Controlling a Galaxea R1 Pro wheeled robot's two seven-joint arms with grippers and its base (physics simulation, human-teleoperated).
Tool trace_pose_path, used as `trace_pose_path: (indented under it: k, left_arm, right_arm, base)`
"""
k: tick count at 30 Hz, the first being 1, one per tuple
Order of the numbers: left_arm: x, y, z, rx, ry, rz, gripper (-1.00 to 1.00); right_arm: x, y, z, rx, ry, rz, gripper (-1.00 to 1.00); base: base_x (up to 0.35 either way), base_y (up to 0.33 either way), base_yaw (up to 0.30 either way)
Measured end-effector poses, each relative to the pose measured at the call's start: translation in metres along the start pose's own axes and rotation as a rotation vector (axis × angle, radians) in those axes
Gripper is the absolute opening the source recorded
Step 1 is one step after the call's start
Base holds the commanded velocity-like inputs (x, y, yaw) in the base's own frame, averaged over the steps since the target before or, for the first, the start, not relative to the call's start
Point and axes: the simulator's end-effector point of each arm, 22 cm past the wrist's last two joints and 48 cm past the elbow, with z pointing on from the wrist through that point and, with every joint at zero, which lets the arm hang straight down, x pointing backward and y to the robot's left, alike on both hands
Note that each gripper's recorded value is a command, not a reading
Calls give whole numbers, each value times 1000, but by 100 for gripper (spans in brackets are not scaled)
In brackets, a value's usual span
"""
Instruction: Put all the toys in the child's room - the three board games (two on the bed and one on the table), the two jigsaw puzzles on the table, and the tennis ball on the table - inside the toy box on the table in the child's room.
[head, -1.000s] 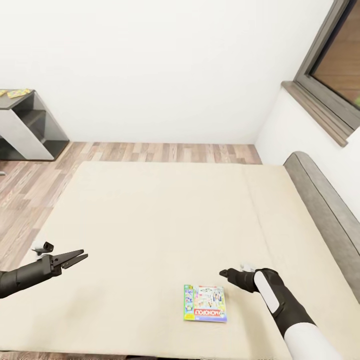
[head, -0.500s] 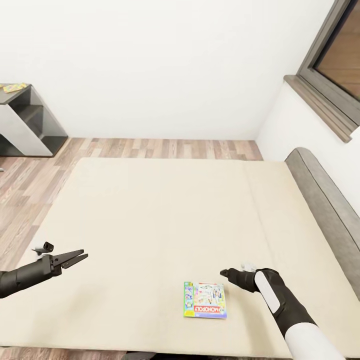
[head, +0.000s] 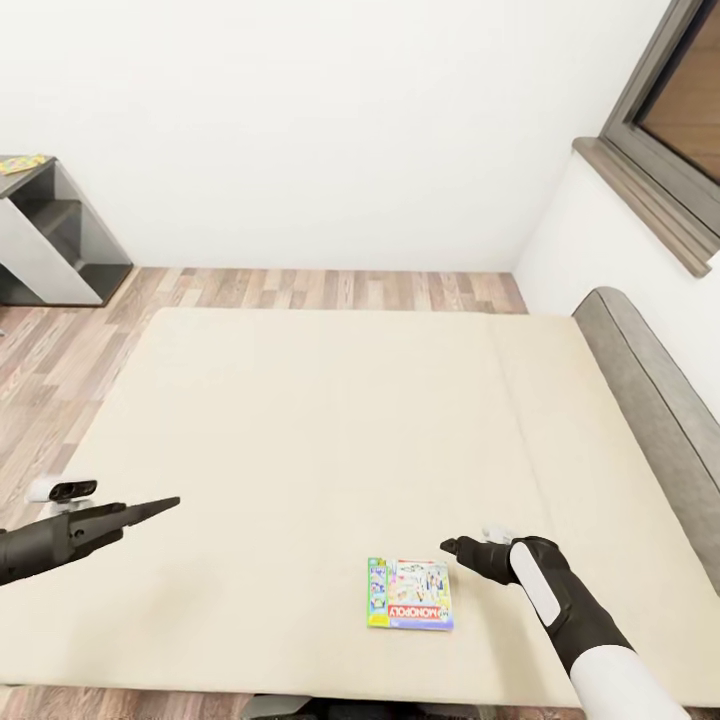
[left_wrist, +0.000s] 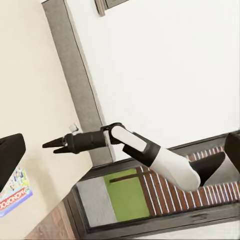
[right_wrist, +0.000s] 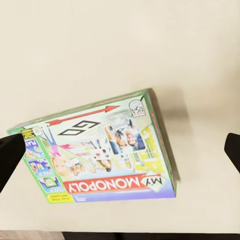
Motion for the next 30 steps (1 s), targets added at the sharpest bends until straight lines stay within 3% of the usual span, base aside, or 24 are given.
trace_pose_path:
  k: [30]
  left_arm:
    - [14, 15, 2, -8, 17, -32, 100]
  right_arm:
    - [17, -7, 18, -12, 42, 17, 100]
  base:
    - [0, 0, 0]
